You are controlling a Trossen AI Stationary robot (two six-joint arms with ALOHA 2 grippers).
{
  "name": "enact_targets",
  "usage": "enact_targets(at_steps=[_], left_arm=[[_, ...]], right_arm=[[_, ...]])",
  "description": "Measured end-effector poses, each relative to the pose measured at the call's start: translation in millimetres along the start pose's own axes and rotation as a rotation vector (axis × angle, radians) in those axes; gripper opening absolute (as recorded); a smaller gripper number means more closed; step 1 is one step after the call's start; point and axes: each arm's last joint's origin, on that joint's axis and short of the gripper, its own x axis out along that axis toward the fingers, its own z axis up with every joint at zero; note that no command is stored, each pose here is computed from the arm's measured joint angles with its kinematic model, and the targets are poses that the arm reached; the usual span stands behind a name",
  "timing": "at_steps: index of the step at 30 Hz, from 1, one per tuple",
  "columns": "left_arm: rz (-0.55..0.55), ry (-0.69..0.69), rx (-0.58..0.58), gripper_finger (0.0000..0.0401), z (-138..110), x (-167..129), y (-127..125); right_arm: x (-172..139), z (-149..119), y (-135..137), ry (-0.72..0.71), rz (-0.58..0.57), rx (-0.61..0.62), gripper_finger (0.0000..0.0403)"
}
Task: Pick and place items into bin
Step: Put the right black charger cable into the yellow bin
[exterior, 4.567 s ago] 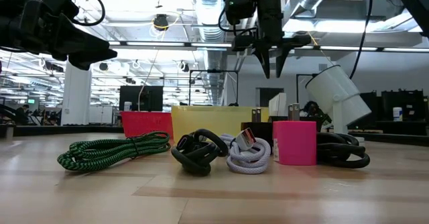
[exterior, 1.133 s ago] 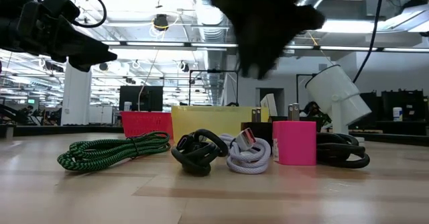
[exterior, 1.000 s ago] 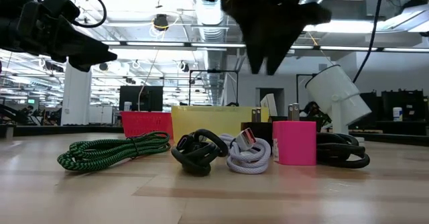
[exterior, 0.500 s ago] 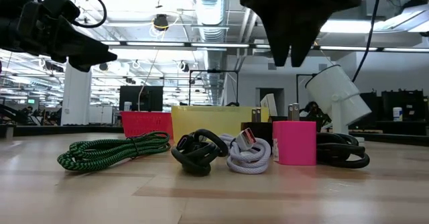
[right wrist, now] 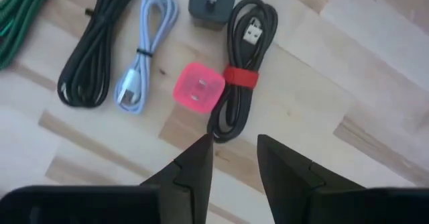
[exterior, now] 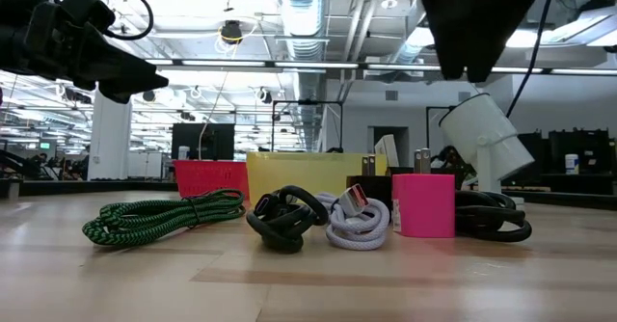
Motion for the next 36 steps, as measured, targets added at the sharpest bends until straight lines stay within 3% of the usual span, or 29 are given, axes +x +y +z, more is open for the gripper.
enact_targets(at_steps=[13,26,36], left_arm=[[0.0,0.0,0.0,0.022,0,0,0],[0.0,0.0,0.0,0.022,0,0,0],[0.0,0.0,0.0,0.022,0,0,0]], right_arm=[[40,-24,4,0.02,0.025,-0.074,0.0113],[62,-27,-5,0.039,-0.038,-0.083,0.0113],[70,-19,-2,0.04,0.009,-0.103,0.0113]])
